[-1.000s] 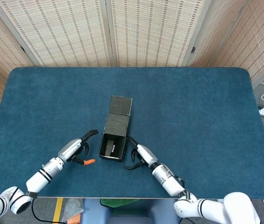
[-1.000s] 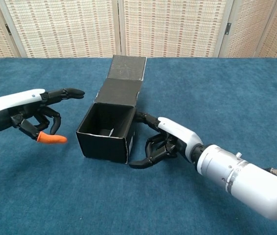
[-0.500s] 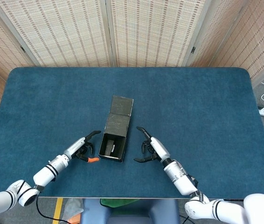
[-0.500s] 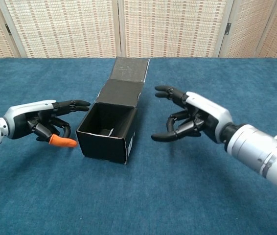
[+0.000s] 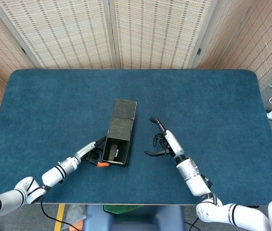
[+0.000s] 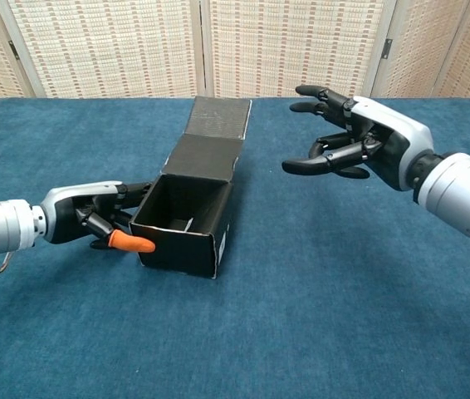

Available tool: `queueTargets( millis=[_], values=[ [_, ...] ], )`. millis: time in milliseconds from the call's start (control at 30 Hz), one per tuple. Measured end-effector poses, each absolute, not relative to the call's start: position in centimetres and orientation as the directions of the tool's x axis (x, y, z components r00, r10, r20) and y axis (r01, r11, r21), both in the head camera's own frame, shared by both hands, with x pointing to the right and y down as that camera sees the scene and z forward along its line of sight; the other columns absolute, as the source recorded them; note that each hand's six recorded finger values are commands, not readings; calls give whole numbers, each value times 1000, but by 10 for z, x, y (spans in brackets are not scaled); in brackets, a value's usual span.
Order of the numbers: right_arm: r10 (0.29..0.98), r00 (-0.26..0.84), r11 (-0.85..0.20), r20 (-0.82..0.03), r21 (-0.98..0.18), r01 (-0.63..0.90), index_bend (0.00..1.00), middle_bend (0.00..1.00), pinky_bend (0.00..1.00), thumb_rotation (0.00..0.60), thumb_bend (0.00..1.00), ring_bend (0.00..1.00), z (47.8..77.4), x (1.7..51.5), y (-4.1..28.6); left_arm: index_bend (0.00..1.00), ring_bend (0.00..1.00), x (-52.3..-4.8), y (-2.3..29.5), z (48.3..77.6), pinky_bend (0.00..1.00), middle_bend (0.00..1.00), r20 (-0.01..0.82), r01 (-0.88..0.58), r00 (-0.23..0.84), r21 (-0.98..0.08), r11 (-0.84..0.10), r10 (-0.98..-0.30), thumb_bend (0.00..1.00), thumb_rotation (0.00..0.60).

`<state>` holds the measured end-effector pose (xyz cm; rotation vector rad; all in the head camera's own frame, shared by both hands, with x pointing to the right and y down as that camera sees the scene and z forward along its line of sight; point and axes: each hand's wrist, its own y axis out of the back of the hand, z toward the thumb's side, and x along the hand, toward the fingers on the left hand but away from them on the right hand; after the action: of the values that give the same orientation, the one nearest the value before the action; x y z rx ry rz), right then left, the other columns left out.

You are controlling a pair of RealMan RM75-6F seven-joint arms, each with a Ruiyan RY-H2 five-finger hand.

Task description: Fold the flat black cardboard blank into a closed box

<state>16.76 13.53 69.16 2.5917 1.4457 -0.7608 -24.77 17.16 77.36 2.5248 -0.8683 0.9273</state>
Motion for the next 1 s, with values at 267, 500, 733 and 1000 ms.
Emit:
queueTargets(
  millis=[267, 500, 733, 1000],
  values=[
    [778, 422, -546, -465, -169, 820, 0, 85, 1000, 600, 0, 611, 694, 169, 135, 0, 599, -242, 173, 781, 935, 0, 661, -636, 617, 100, -765, -427, 220, 600],
    [761, 389, -535, -519, -162, 829, 0, 128, 1000, 600, 0, 617, 706, 175, 141, 378, 610, -240, 172, 784, 935, 365, 643, -687, 594, 94, -721, -483, 224, 600],
    [694, 356, -544, -626, -131, 829, 0, 162, 1000, 600, 0, 624, 734, 174, 141, 550, 632, -240, 168, 772, 938, 540, 604, -724, 586, 92, -684, -540, 222, 600],
    [666, 318, -507, -674, -97, 856, 0, 189, 1000, 600, 0, 644, 760, 139, 107, 536, 634, -240, 170, 746, 937, 535, 554, -713, 608, 67, -698, -568, 222, 600]
  ],
)
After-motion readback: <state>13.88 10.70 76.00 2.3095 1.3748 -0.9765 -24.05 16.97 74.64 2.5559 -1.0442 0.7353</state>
